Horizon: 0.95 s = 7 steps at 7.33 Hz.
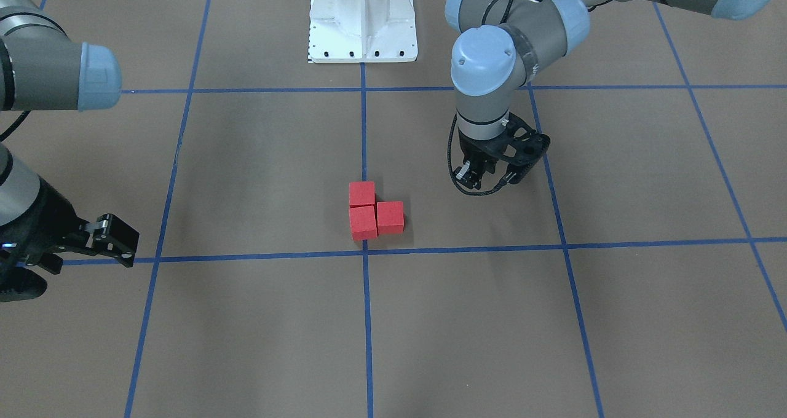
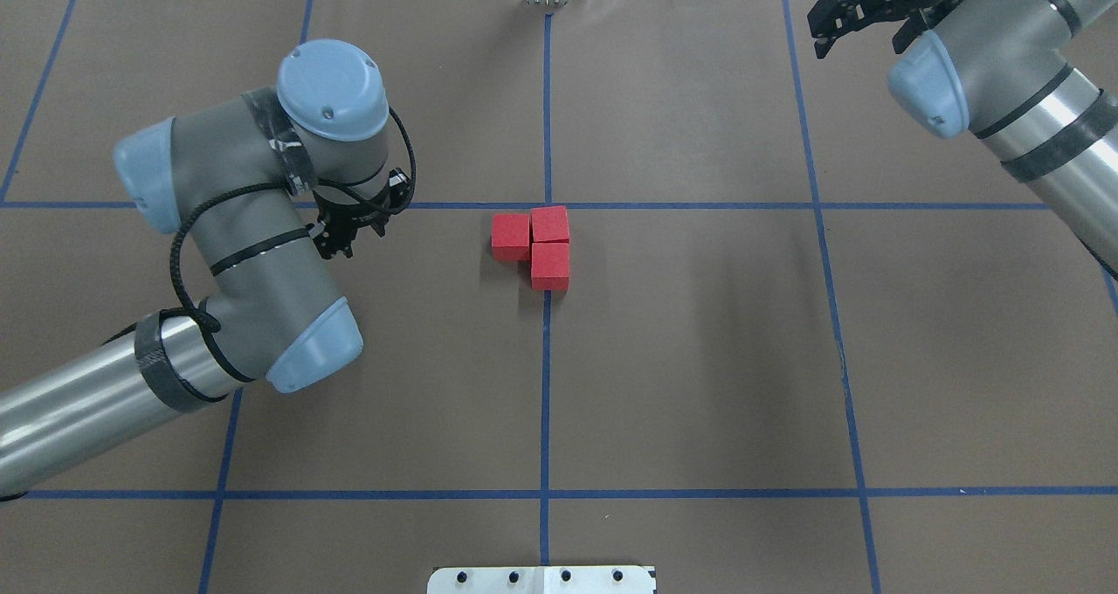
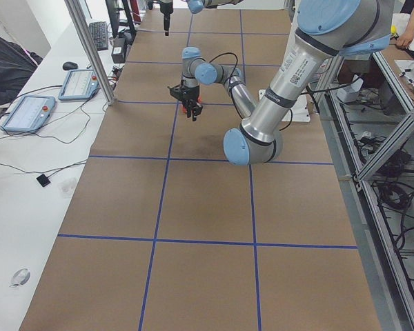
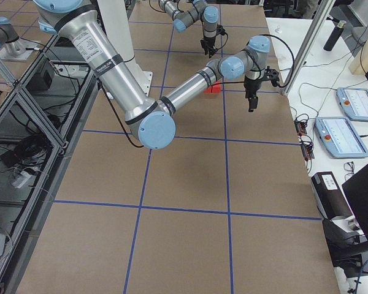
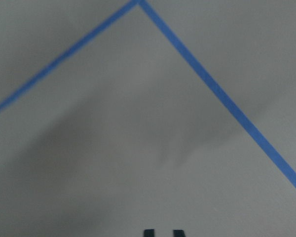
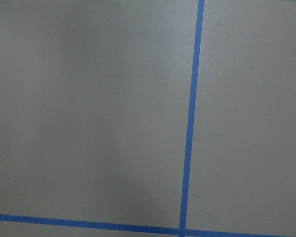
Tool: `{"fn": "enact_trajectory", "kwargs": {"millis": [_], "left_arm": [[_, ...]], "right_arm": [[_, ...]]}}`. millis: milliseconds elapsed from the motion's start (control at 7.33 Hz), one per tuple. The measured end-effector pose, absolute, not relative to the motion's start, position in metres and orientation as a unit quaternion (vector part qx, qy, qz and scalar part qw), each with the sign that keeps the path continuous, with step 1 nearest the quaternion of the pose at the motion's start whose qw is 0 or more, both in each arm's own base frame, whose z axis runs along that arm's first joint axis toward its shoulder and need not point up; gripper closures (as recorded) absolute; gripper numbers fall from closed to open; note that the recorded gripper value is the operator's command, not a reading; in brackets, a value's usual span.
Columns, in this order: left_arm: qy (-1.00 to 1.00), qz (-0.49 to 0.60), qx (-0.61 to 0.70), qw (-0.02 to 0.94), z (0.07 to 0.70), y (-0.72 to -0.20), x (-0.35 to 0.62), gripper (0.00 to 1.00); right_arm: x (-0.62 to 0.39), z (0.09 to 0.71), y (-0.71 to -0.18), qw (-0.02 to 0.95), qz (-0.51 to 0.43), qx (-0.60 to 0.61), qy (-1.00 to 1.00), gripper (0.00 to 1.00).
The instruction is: Form red blocks into L shape at center
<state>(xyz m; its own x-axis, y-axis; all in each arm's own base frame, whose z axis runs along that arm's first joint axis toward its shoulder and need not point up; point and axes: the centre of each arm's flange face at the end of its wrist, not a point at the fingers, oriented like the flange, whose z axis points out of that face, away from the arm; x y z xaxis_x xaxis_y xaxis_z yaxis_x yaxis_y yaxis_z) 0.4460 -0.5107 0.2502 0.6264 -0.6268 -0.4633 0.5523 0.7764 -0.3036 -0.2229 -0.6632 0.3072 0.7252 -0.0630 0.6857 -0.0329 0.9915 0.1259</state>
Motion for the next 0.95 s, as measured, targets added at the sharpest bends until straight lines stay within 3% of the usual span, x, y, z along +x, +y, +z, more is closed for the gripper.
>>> {"fn": "enact_trajectory", "kwargs": {"millis": [545,955], "left_arm": [[0.274,-0.044,0.044,0.960,0.331,-0.551,0.272,0.00],[0.271,0.042,0.083,0.958,0.405,-0.561,0.143,0.00]], "right_arm": [[-0.125,0.383,-0.647,0.929,-0.007,0.066,-0.364,0.01],[-0.101,0.432,-0.618,0.939,0.010,0.051,-0.340,0.01]]}}
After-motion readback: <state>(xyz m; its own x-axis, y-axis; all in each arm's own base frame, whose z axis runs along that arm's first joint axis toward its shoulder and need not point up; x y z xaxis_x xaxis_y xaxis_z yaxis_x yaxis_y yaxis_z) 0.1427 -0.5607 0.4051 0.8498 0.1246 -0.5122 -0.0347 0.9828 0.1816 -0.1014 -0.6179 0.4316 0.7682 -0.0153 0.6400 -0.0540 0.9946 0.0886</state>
